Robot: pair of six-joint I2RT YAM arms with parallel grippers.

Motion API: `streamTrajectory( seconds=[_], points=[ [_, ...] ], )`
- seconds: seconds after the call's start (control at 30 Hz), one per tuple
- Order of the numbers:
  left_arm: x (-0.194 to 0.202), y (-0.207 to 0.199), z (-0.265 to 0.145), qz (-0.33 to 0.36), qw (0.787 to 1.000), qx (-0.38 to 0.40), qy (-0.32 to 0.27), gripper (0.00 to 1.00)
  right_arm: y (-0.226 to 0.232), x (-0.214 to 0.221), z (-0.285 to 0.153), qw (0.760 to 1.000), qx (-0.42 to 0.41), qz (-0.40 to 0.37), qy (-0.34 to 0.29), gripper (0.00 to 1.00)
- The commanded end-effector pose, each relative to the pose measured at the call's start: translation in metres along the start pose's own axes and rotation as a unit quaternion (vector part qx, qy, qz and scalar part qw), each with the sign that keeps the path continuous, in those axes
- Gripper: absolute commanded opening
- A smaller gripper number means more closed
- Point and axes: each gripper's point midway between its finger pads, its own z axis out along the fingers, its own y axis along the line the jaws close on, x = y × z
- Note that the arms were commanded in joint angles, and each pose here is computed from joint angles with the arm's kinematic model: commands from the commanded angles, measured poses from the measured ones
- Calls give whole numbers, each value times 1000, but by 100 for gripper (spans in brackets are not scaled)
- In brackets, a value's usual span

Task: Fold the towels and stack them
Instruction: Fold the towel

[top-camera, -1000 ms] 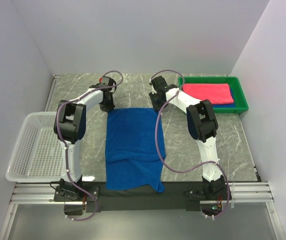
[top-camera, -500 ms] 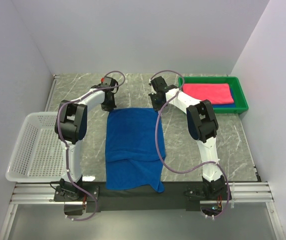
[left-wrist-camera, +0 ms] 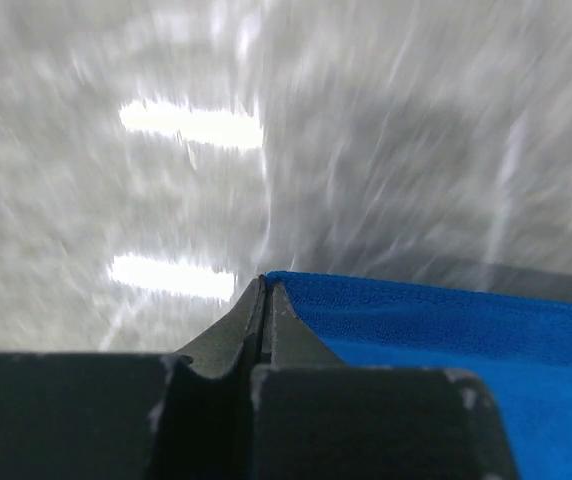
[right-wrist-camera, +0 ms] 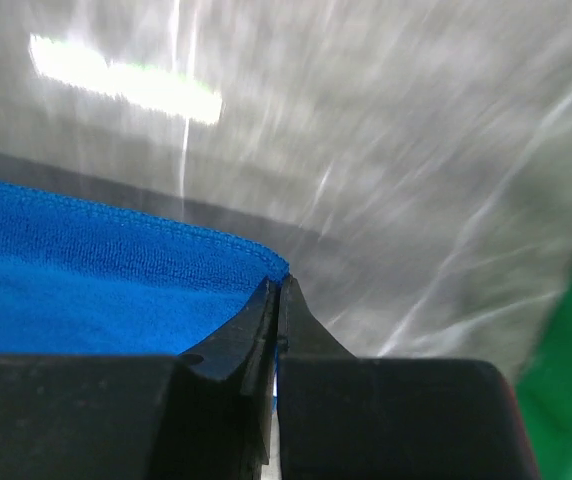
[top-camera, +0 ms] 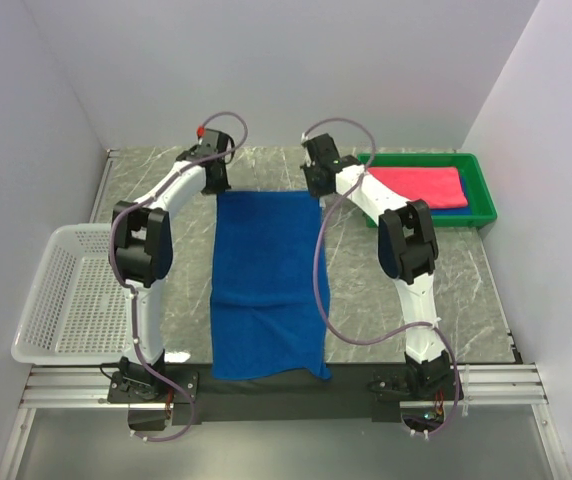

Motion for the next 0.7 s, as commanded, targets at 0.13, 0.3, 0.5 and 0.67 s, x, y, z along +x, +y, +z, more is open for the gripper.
streamTrajectory(
  seconds=[0.13, 0.3, 0.5, 0.67],
  points=[
    [-128, 5, -38, -53, 984, 20, -171, 0, -50, -137, -54, 976, 68, 3, -209, 0],
    [-188, -4, -57, -90, 962, 67, -248, 0, -67, -184, -67, 951, 105, -17, -292, 0],
    [-217, 0, -62, -103, 949, 77, -288, 0, -80, -219, -78, 926, 135, -32, -351, 0],
    [-211, 11, -59, -117, 949, 85, -281, 1, -83, -223, -90, 919, 142, -40, -365, 0]
  ],
)
